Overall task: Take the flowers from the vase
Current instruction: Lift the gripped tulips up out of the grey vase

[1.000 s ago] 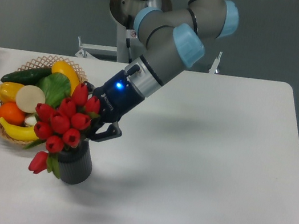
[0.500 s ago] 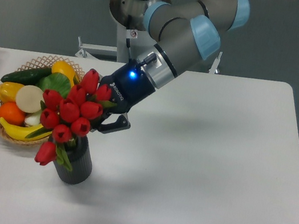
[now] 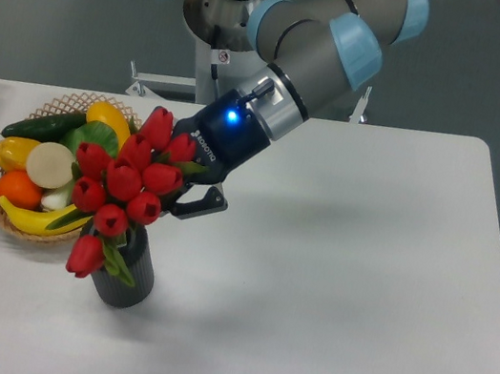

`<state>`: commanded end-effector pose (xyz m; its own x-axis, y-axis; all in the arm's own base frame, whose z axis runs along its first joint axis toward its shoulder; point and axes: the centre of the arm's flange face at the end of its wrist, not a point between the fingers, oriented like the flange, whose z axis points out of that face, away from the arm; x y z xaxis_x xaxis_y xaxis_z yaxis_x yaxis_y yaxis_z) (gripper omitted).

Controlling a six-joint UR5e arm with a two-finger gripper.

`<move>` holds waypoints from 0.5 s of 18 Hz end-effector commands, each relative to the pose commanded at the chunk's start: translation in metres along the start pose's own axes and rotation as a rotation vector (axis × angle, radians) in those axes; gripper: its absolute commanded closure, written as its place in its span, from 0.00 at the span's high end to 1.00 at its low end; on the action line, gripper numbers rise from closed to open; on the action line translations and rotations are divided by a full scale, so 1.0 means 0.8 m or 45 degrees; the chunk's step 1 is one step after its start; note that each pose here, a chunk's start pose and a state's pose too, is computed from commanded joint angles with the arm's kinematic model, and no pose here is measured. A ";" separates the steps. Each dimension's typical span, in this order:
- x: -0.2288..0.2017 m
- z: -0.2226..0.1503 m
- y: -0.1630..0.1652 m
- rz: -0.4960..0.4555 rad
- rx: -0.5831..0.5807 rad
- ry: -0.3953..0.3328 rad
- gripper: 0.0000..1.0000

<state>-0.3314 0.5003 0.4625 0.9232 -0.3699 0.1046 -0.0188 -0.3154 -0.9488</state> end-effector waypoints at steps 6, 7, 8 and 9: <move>-0.003 -0.011 -0.023 -0.129 0.033 -0.003 0.45; -0.003 -0.011 -0.024 -0.138 0.033 -0.003 0.45; -0.002 -0.012 -0.025 -0.139 0.036 -0.003 0.45; 0.000 -0.013 -0.029 -0.145 0.037 -0.004 0.45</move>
<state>-0.3348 0.4984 0.4876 0.9199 -0.3303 0.2113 0.0973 -0.3297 -0.9391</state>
